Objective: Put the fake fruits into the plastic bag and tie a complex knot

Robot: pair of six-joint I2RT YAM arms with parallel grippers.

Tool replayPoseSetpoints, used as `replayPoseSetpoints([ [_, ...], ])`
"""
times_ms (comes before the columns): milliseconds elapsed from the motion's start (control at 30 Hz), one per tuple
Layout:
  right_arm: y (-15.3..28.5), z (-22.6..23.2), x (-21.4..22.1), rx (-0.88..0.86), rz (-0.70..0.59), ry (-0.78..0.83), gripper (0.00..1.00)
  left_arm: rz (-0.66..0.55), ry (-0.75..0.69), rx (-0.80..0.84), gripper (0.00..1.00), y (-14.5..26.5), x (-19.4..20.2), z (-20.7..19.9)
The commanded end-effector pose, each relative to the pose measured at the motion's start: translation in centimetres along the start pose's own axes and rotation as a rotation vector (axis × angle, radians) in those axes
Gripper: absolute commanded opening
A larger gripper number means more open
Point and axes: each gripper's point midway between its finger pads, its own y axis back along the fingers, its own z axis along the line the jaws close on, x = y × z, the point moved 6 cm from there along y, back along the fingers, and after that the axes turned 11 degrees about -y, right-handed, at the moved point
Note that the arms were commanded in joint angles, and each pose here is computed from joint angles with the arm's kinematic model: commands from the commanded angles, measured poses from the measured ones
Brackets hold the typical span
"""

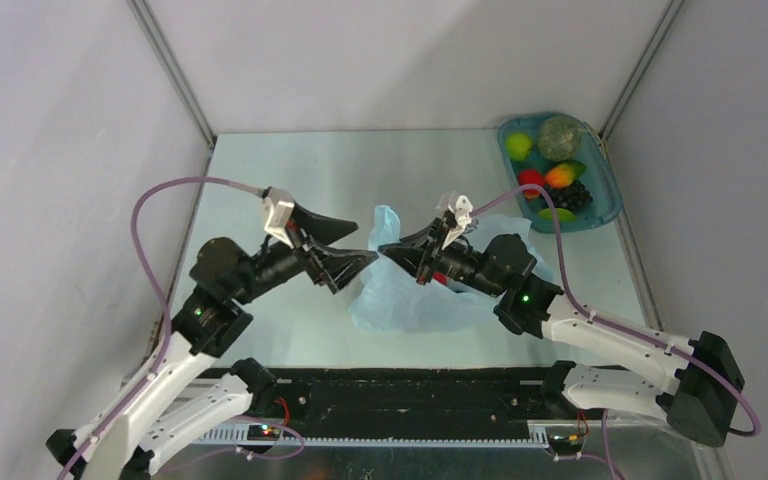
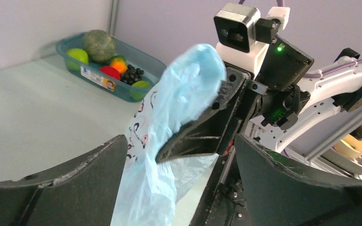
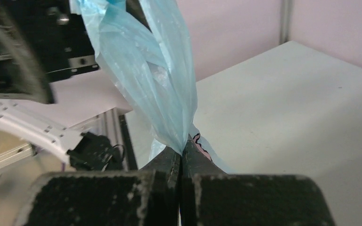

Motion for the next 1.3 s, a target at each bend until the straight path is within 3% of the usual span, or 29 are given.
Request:
replayPoseSetpoints([
  [0,0.5,2.2,-0.5,-0.177,0.018,-0.039,0.0,-0.058,0.033,0.1,0.88,-1.6,-1.1,-0.6],
  [267,0.7,2.4,-0.3,-0.228,0.053,-0.066,0.0,-0.026,0.071,0.181,0.69,-2.7,-0.2,-1.0],
  [600,0.7,1.9,-0.3,-0.212,0.054,-0.077,0.0,0.008,0.131,0.256,0.62,-3.8,0.7,-1.3],
  [667,0.7,1.8,-0.3,-0.209,0.057,-0.08,0.0,0.009,0.141,0.275,0.56,-3.9,0.7,-1.4],
  [867,1.2,1.7,-0.5,-0.19,0.062,-0.09,0.01,0.031,0.17,0.298,0.16,-4.2,0.8,-1.6],
  [900,1.3,1.6,-0.6,-0.185,0.064,-0.089,0.1,0.047,0.174,0.285,0.07,-4.2,0.8,-1.5],
  [933,1.7,1.7,-0.7,-0.176,0.068,-0.089,0.16,0.063,0.175,0.274,0.03,-4.2,0.9,-1.4],
  [967,2.1,1.9,-1.2,-0.177,0.058,-0.083,0.28,0.096,0.166,0.252,0.01,-4.1,1.2,-1.2],
  [1100,4.0,2.2,-2.1,-0.159,0.061,-0.051,0.71,0.165,0.124,0.246,0.0,-4.0,1.6,-1.0],
  [1167,5.1,2.2,-2.4,-0.145,0.091,-0.031,0.86,0.191,0.11,0.267,0.0,-3.9,1.8,-1.0],
  [1267,6.2,2.8,-3.5,-0.169,0.111,0.063,0.97,0.205,0.071,0.35,0.0,-3.5,1.8,-1.7],
])
